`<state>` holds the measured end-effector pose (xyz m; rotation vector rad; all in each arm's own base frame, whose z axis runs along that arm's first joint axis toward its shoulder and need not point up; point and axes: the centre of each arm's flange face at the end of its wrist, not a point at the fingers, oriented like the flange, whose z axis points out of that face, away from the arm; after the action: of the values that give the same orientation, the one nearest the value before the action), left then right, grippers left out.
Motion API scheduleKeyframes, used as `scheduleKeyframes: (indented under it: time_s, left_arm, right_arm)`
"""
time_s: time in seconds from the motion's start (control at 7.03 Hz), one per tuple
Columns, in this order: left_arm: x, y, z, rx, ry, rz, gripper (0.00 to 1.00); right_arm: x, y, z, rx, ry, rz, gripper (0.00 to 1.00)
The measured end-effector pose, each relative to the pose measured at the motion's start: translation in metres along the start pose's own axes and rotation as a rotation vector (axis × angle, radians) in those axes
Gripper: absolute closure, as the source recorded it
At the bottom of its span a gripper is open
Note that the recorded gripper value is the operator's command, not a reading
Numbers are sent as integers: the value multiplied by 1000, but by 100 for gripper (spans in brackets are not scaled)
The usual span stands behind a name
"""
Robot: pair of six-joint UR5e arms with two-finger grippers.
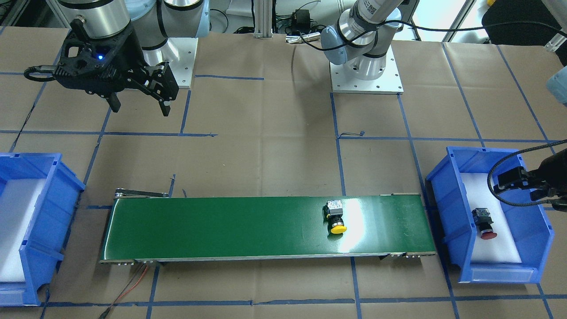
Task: Transport two buttons from left to right
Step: 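Raise the left gripper and lower it back into the bin, then grasp the red-capped button with the left gripper and lift it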
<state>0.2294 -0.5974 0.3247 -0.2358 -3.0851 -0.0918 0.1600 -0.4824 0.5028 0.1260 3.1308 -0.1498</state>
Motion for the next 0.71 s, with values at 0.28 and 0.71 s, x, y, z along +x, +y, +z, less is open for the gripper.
scheduleKeyframes:
  time_s: [0.28,0.71]
  left_arm:
    - [0,2,29,20,-14,0,0]
    - [1,0,74,42,-26,4,0]
  right_arm:
    - [0,-1,0,1,-1,0,0]
    - [-1,-3,2,-3,-1,0,0]
